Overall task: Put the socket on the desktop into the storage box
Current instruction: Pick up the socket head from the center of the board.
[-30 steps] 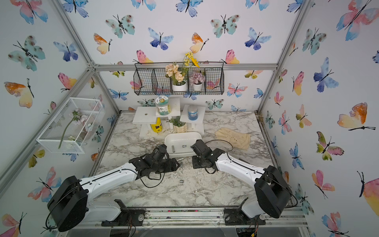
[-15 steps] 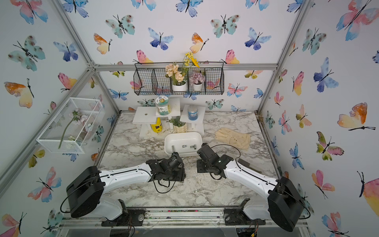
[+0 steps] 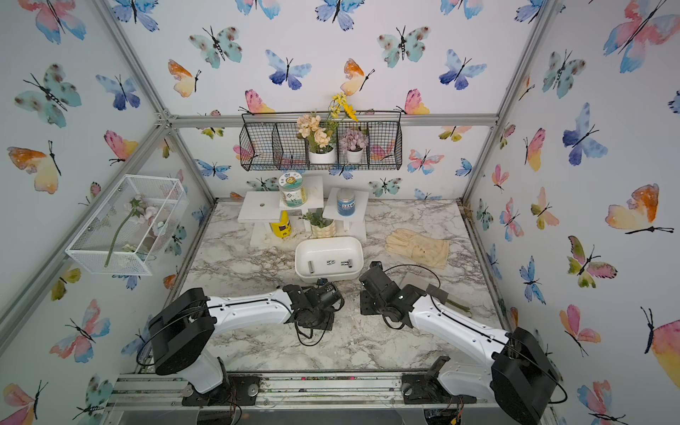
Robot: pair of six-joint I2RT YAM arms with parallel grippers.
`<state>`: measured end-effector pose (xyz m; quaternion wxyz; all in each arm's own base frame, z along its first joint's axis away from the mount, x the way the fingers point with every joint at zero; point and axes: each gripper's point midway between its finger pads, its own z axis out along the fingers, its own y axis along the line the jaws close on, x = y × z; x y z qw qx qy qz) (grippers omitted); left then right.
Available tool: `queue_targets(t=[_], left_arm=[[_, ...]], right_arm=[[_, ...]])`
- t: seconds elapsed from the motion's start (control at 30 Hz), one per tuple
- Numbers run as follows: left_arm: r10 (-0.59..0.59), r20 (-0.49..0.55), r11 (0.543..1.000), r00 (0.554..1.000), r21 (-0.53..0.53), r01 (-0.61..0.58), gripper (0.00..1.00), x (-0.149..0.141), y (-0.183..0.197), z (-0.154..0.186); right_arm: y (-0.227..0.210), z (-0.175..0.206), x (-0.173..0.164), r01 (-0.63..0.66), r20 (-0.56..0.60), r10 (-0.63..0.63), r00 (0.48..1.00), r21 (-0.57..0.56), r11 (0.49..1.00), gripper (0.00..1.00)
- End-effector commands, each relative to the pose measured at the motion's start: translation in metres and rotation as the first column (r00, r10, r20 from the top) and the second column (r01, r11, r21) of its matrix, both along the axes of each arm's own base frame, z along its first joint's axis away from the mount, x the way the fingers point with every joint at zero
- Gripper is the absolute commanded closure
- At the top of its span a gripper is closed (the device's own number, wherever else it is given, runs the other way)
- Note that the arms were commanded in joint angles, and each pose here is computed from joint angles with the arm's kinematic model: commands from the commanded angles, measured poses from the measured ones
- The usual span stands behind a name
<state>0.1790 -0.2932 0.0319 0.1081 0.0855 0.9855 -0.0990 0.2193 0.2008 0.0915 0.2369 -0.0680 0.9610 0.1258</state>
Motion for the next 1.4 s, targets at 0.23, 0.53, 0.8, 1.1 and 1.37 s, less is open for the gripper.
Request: queue_targets(t=[0.23, 0.53, 0.8, 1.1, 1.37], left_arm=[[0.009, -0.005, 0.998, 1.0, 0.063, -0.009, 0.55, -0.001, 0.006, -0.009], [-0.01, -0.025, 0.998, 1.0, 0.065, 0.011, 0.65, -0.005, 0.0, -0.015], [-0.01, -0.028, 0.998, 1.0, 0.062, 0.012, 0.81, -0.005, 0.001, -0.016], [-0.032, -0.031, 0.998, 0.999, 0.055, 0.034, 0.82, -0.004, -0.004, -0.016], [-0.038, -0.021, 0.997, 0.999, 0.062, 0.039, 0.82, -0.003, -0.003, -0.014]], right_arm=[[-0.015, -0.003, 0.001, 0.046, 0.025, -0.045, 0.999, -0.05, 0.998, 0.46], [-0.021, -0.006, -0.001, 0.066, 0.027, -0.064, 0.998, -0.061, 0.996, 0.45], [-0.023, -0.003, 0.002, 0.071, 0.036, -0.069, 0.997, -0.071, 0.995, 0.44], [-0.021, 0.01, 0.011, 0.078, 0.048, -0.073, 0.996, -0.095, 0.992, 0.44], [-0.031, 0.002, 0.002, 0.113, 0.047, -0.11, 0.993, -0.069, 0.991, 0.44]])
